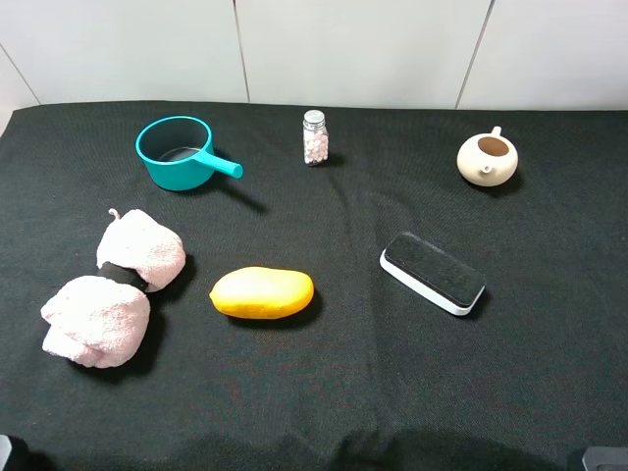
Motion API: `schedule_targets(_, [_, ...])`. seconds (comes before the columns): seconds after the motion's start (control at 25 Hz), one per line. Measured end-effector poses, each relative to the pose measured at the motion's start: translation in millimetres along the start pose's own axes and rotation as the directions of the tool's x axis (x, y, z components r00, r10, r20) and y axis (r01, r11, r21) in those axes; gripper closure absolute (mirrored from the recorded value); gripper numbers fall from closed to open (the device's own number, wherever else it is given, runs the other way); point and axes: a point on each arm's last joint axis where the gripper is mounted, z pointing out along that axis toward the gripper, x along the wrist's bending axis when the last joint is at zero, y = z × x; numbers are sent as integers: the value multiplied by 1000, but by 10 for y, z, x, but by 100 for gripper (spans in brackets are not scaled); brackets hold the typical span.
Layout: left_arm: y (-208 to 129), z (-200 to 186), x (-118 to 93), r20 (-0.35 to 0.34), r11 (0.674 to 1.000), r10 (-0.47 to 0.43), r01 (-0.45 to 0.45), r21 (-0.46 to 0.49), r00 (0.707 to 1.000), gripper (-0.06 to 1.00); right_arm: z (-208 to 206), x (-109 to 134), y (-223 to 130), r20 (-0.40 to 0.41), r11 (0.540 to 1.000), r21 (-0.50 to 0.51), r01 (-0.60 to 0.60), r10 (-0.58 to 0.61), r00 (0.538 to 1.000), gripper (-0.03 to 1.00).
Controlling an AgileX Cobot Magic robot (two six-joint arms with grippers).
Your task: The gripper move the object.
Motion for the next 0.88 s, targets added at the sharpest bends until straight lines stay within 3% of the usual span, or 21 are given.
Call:
schedule_targets(0.16, [0,0,0,0,1000,0,0,0,1000,18,25,6,65,-6,1000,23,-4,4,1000,27])
schedule_targets(0.48, [0,0,0,0,1000,0,0,0,1000,18,327,61,566,-75,974,224,39,-23,997,27])
schedule_targets(0.76, [0,0,0,0,1000,0,0,0,1000,18,744,75,985,-150,874,459,162,-104,983,27])
schedule_targets(0.88, [0,0,0,0,1000,0,0,0,1000,18,953,77,1092,-188,830,512,219,-141,972,27])
